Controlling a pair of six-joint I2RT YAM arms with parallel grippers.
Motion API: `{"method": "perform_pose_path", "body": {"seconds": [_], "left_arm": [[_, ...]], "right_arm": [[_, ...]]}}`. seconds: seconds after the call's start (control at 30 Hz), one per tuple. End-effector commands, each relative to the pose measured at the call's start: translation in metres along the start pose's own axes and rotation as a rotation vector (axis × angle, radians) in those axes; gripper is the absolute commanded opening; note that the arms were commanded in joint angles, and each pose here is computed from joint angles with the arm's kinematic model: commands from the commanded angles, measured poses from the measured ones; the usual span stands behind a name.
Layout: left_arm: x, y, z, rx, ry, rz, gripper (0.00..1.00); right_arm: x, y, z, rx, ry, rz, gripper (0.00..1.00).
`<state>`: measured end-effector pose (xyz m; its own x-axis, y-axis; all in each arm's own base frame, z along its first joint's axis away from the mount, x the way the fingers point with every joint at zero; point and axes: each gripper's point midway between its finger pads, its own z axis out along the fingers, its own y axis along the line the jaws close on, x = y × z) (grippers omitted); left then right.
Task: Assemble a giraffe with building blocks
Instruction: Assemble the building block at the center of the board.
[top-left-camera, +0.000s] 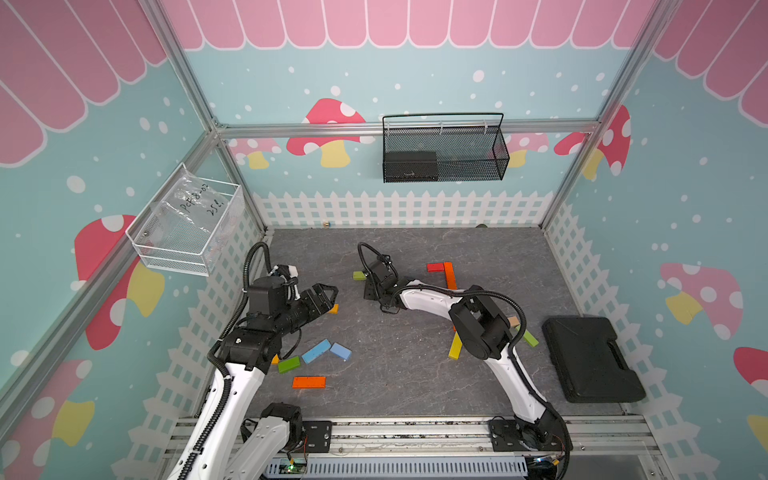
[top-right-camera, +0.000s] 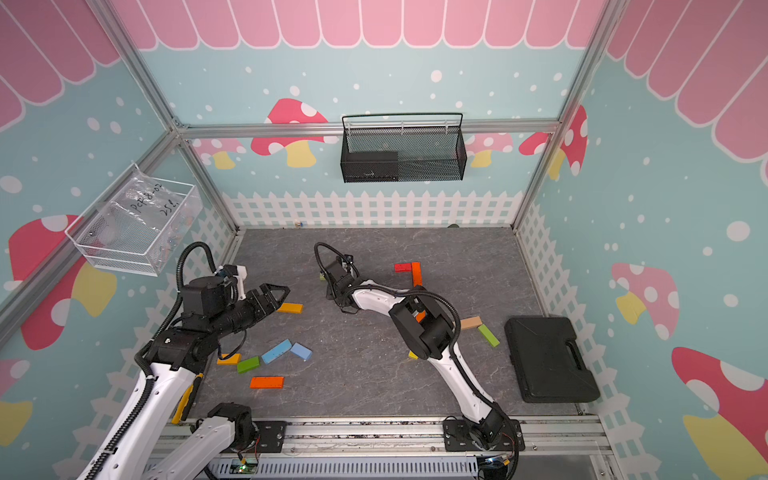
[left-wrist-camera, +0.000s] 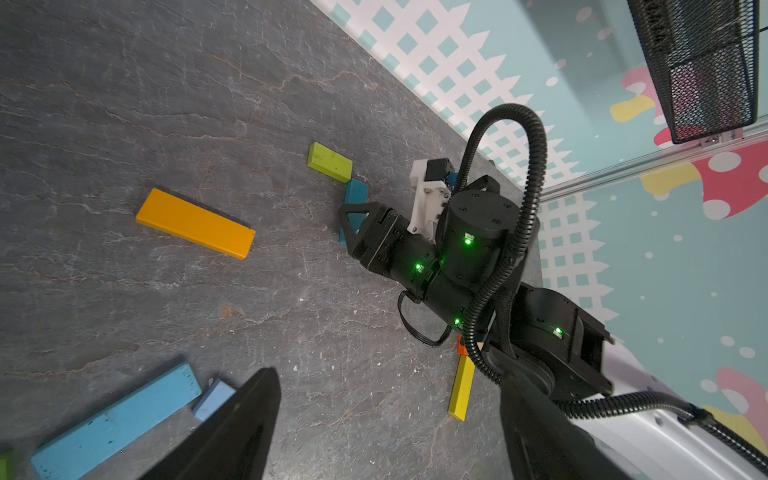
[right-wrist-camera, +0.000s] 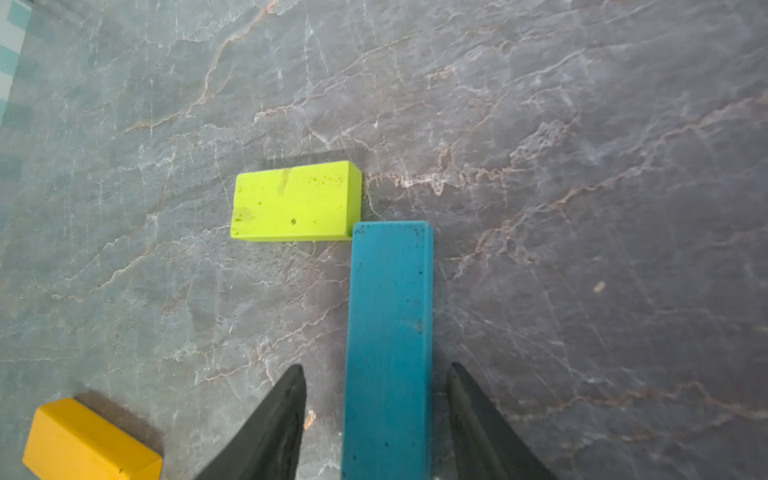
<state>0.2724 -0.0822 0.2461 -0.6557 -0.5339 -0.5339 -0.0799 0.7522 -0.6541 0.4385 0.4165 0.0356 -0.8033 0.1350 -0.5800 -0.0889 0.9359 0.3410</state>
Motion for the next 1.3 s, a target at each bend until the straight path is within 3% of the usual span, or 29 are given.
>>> {"method": "perform_pose_path", "body": {"seconds": [0.0,0.17,0.37,1.07,1.27], "left_arm": [[0.000,0.000,-0.002,-0.005,-0.011,0.020,0.85],[0.000,0.001,-0.002,-0.008,-0.011,0.026,0.85],[0.002,0.002,0.000,-0.013,-0.005,0.025,0.86],[0.007,0.004,0.009,-0.017,0.025,0.026,0.86],[0.007,0.004,0.009,-0.017,0.024,0.027,0.86]], "right_arm": [[0.013,-0.010,0.009,0.044,0.041,-0.012,0.57],[0.015,-0.013,0.011,0.057,0.056,-0.023,0.54],[0.011,-0.013,0.002,0.050,0.057,-0.047,0.60],[0.019,-0.018,0.028,0.061,0.151,-0.093,0.48],[0.016,-0.022,0.027,0.074,0.150,-0.087,0.50]]}}
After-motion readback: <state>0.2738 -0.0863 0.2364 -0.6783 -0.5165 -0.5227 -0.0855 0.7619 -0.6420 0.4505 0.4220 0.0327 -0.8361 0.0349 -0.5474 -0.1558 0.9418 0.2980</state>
